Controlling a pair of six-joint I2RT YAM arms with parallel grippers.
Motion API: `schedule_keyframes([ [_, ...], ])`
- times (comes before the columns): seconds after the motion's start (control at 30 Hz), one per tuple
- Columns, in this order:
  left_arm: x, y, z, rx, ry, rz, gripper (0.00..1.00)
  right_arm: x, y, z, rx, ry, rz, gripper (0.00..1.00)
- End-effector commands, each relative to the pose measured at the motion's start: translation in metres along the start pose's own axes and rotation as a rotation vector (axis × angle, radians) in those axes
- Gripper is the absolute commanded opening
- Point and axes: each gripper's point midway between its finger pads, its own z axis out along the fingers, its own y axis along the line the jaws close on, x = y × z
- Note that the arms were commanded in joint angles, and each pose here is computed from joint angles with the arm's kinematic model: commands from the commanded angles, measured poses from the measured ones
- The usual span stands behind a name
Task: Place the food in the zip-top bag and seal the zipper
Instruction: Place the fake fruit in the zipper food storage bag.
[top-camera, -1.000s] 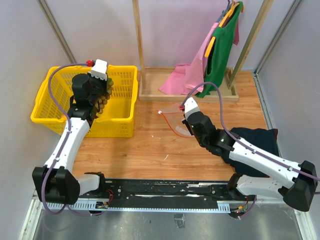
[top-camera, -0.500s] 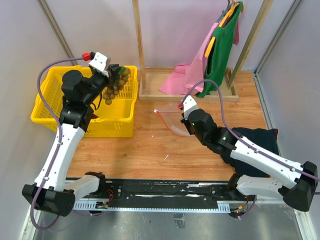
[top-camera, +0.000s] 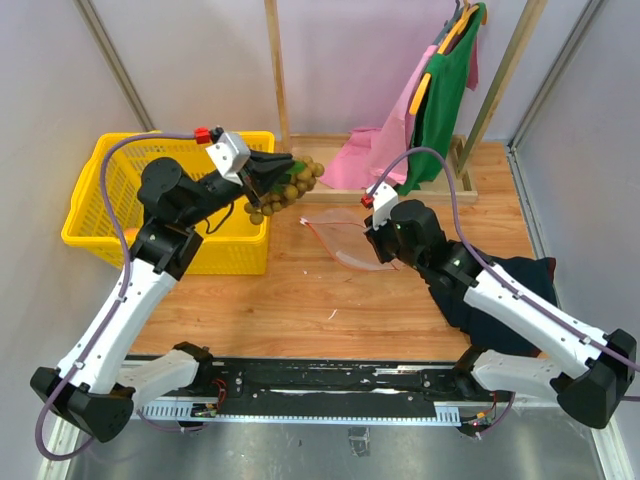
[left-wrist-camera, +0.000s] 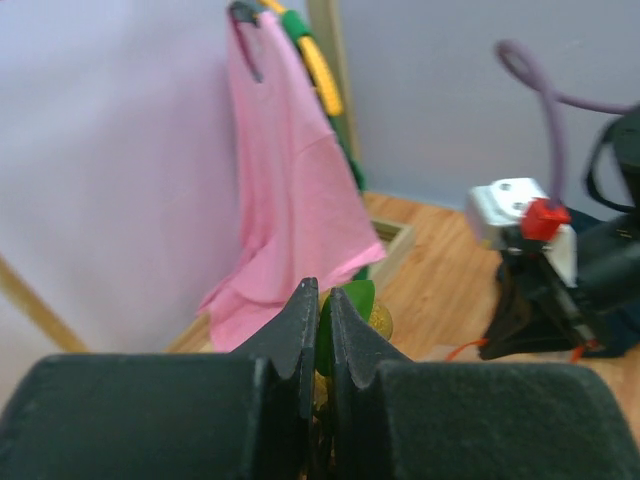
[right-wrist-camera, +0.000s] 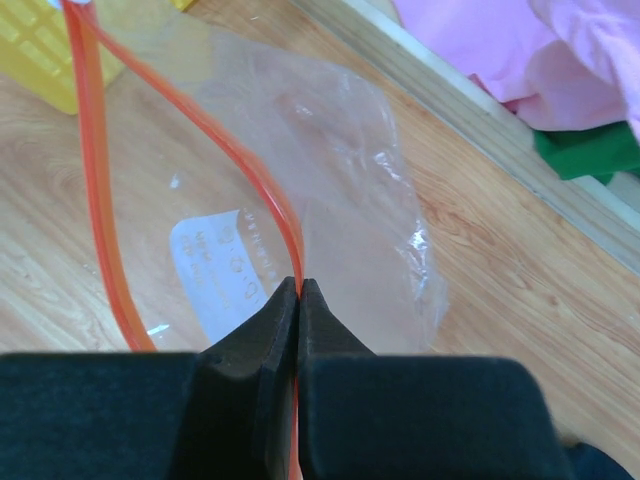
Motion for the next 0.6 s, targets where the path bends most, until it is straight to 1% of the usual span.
schedule_keyframes([
  [0.0, -0.014, -0.041, 0.005, 0.172, -0.088, 0.010, 0.00, -0.008, 0.013, 0.000, -0.122, 0.006, 0.035, 0.01],
  [0.2, 0.003, -0.075, 0.005, 0.306, -0.061, 0.006, 0.00, -0.006, 0.015, 0.004, -0.173, 0.026, 0.067, 0.01],
  [0.4, 0.030, -0.102, -0.002, 0.419, 0.018, -0.009, 0.00, -0.006, 0.013, 0.005, -0.196, 0.032, 0.102, 0.01],
  [0.57, 0.039, -0.126, -0.008, 0.524, 0.020, -0.020, 0.00, -0.006, 0.015, 0.007, -0.232, 0.037, 0.134, 0.01],
])
